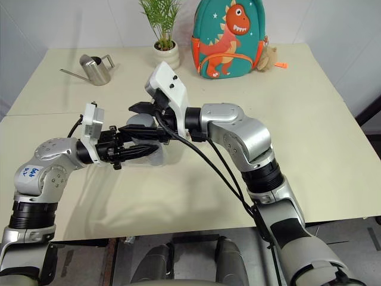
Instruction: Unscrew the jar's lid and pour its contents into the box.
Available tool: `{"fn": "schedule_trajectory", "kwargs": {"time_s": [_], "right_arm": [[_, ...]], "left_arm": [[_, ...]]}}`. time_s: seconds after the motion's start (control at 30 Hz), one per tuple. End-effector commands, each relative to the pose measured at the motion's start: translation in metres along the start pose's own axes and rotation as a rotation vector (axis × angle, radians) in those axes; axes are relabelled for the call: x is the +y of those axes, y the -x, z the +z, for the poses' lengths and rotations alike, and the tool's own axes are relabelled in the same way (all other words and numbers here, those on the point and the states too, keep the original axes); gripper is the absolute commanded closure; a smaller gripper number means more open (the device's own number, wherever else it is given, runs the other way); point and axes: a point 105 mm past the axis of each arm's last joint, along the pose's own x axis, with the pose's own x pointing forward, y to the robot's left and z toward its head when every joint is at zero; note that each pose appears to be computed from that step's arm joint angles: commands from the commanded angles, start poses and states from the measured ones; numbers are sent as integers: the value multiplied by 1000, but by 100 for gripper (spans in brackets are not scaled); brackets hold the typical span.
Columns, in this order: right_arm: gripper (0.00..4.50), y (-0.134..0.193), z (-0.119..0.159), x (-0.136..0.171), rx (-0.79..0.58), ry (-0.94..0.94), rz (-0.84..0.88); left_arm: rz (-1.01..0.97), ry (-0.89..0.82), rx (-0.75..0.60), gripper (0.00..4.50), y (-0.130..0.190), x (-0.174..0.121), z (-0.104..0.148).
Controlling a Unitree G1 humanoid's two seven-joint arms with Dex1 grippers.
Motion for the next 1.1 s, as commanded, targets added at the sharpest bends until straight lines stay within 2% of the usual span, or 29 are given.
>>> {"fn": "schedule_trajectory", "kwargs": {"time_s": [0.03,0.2,0.33,0.43,0.63,0.7,0.83,0.97,1.1], "right_arm": [[195,6,8,26,-12,57,238],[195,29,25,45,23,121,552],[195,37,29,48,91,152,673],[195,37,33,47,87,171,692],[195,36,33,41,80,132,631],[122,39,31,40,98,103,610],[4,41,38,25,39,132,467],[4,39,39,0,15,187,262],[4,31,39,-8,-20,192,154]], "left_arm": [[-131,-61,-26,262,-7,-10,18],[-317,-103,-25,262,-18,-23,22],[-430,-110,-28,262,-25,-34,25],[-438,-129,-40,262,-28,-33,27],[-369,-146,-66,262,-27,-25,30],[-333,-146,-69,262,-24,-22,30],[-247,-158,-37,262,-10,-12,29],[-159,-148,1,262,5,-1,28],[-130,-149,11,262,7,1,27]]}}
